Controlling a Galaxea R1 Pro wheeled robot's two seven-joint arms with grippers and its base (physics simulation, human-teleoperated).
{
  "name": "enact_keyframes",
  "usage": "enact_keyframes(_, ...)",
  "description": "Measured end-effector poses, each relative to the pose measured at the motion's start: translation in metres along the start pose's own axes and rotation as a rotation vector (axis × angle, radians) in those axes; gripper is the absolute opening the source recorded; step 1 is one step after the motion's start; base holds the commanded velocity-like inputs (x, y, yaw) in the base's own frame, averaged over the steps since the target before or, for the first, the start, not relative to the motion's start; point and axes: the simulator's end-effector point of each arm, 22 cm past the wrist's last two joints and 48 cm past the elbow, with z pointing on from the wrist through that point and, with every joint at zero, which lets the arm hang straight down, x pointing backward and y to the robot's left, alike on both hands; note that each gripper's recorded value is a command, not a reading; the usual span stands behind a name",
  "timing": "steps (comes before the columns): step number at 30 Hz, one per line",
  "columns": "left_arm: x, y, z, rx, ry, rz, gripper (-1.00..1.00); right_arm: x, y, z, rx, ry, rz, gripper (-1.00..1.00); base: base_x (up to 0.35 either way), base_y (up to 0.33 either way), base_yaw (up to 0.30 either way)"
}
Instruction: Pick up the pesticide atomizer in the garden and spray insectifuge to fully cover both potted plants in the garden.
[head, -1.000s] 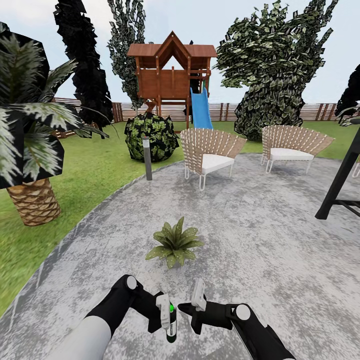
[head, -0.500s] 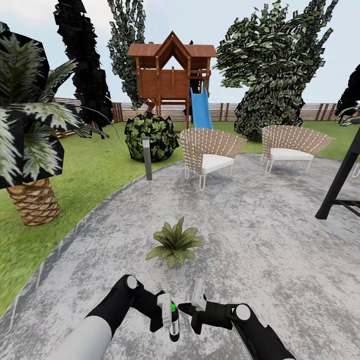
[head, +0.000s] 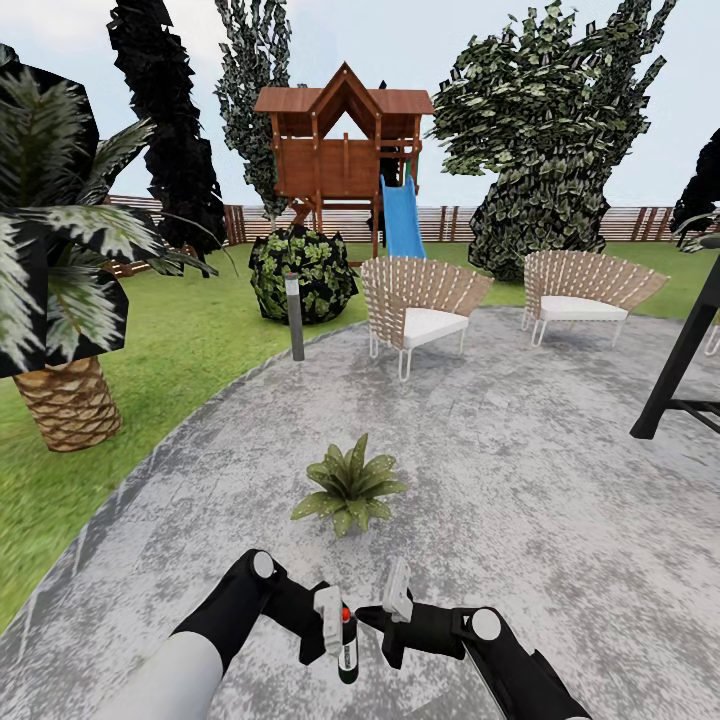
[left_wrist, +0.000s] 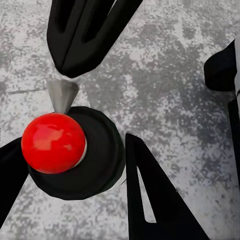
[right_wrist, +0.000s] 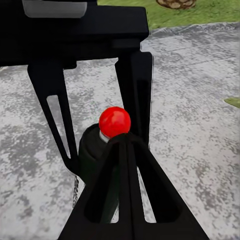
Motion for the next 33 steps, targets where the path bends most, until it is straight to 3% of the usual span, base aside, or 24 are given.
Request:
enact_keyframes(4, 0.015, 0.002, -0.006, -0.006, 0.028, -0.002, -1.00, 0.000, 0.000, 0.000, -0.001, 0.000, 0.000, -1.00, 0.000, 0.000, 0.000)
enact_keyframes(13, 0.112, 0.021, -0.068, -0.077, 0.168, -0.072, -1.00, -0.001, 0.000, 0.001, 0.000, -0.001, -0.001, -1.00, 0.000, 0.000, 0.000)
enact_keyframes(14, 0.124, 0.021, -0.076, -0.083, 0.183, -0.082, -1.00, 0.000, 0.000, 0.001, 0.000, 0.000, -0.001, 1.00, 0.000, 0.000, 0.000)
enact_keyframes(16, 0.146, 0.014, -0.084, -0.082, 0.212, -0.103, -1.00, 0.000, 0.000, 0.000, 0.000, 0.000, -0.001, 1.00, 0.000, 0.000, 0.000)
enact_keyframes(17, 0.187, -0.007, -0.092, -0.067, 0.260, -0.149, -1.00, 0.001, 0.000, 0.000, 0.000, 0.003, -0.001, 1.00, 0.000, 0.000, 0.000)
enact_keyframes(18, 0.204, -0.014, -0.100, -0.066, 0.282, -0.166, -1.00, 0.002, 0.000, -0.001, 0.001, 0.005, 0.000, 1.00, 0.000, 0.000, 0.000)
enact_keyframes(19, 0.225, -0.016, -0.114, -0.087, 0.312, -0.188, -1.00, 0.007, -0.005, -0.005, 0.015, 0.013, 0.001, 1.00, 0.000, 0.000, 0.000)
enact_keyframes(20, 0.233, -0.015, -0.116, -0.112, 0.320, -0.195, -1.00, 0.012, -0.011, -0.010, 0.032, 0.024, -0.001, 1.00, 0.000, 0.000, 0.000)
enact_keyframes(24, 0.248, 0.005, -0.117, -0.261, 0.332, -0.203, -1.00, 0.039, -0.035, -0.028, 0.125, 0.073, 0.017, 1.00, 0.000, 0.000, 0.000)
enact_keyframes(26, 0.255, 0.014, -0.118, -0.335, 0.328, -0.220, -1.00, 0.060, -0.042, -0.033, 0.183, 0.107, 0.052, 1.00, 0.000, 0.000, 0.000)
enact_keyframes(28, 0.267, 0.019, -0.113, -0.437, 0.281, -0.310, -1.00, 0.095, -0.048, -0.041, 0.269, 0.162, 0.112, 1.00, 0.000, 0.000, 0.000)
enact_keyframes(29, 0.277, 0.021, -0.111, -0.514, 0.238, -0.396, -1.00, 0.121, -0.051, -0.049, 0.338, 0.208, 0.153, 1.00, 0.000, 0.000, 0.000)
enact_keyframes(31, 0.286, 0.024, -0.110, -0.593, 0.185, -0.483, -1.00, 0.149, -0.056, -0.062, 0.432, 0.256, 0.204, 1.00, 0.000, 0.000, 0.000)
enact_keyframes(33, 0.290, 0.036, -0.115, -0.735, 0.098, -0.561, -1.00, 0.185, -0.068, -0.090, 0.606, 0.297, 0.280, 1.00, 0.000, 0.000, 0.000)
